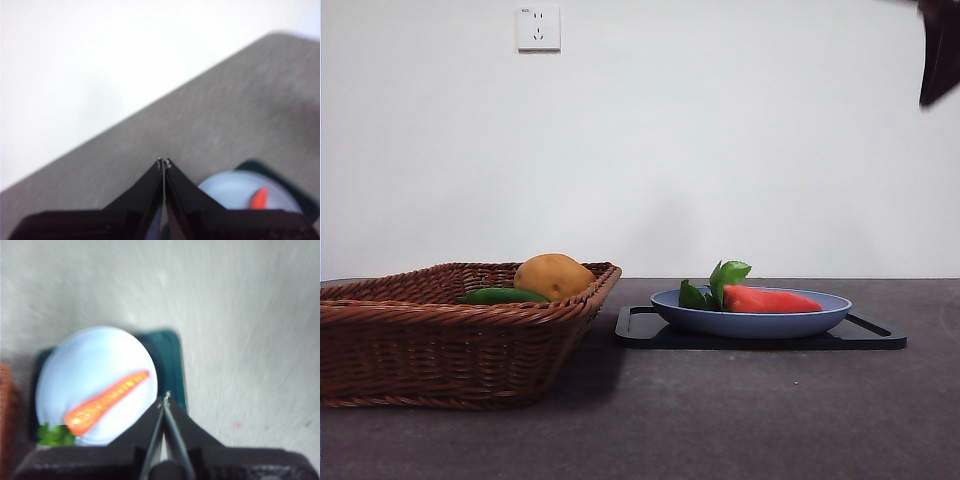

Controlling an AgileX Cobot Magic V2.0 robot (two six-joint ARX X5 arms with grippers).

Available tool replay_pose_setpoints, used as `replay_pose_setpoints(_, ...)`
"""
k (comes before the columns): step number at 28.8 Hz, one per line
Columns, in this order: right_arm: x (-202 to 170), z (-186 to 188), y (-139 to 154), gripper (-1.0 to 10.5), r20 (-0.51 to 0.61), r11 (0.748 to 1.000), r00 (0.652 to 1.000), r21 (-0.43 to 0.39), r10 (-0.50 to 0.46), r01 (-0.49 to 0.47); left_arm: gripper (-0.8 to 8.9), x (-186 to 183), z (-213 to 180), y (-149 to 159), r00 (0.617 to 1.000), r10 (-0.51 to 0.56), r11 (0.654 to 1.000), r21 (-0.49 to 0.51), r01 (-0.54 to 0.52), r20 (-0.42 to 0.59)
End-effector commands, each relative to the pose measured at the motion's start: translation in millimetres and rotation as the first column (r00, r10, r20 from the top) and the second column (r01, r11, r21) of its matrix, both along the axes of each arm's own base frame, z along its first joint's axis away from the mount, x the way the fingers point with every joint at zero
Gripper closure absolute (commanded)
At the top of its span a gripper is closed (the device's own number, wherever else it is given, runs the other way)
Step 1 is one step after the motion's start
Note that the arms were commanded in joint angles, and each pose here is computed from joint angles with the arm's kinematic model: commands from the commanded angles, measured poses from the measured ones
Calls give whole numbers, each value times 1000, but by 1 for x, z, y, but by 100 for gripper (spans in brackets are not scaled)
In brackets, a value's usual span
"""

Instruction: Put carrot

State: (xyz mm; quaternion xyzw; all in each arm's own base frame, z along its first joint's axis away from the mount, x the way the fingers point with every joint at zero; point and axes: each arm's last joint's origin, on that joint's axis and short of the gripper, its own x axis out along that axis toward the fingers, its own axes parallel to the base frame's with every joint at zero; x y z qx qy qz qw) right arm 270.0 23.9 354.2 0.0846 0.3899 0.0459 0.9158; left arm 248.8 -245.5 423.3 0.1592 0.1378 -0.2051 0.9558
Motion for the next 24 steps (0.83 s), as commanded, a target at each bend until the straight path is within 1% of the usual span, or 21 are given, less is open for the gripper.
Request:
replay_pose_setpoints(1,-21,16,8,943,78,999,996,-30,42,-40,807,-1,12,19,999,45,999,-8,-45,-6)
replay_pose_setpoints(4,-49,32,19,943,162,992,979,-50,124,-117,807,-8,25,43,999,51,999,-7,-51,-4)
replay_pose_setpoints(8,-84,52,28,943,270,975,937,-74,220,-208,807,-26,47,78,1000,18,998,-53,-18,14)
replay_pose_setpoints(10,-99,59,30,943,313,968,916,-82,251,-238,807,-37,56,93,1000,15,998,-60,-13,26)
replay_pose_setpoints(17,-142,75,26,943,431,953,852,-77,298,-294,807,-85,75,132,999,-12,999,-53,14,42)
replay_pose_setpoints(21,-153,72,24,943,467,949,830,-74,305,-307,807,-105,77,147,998,-11,998,-65,15,62)
replay_pose_setpoints(24,-158,61,24,943,474,946,823,-72,312,-317,807,-117,69,156,997,-9,997,-79,16,80)
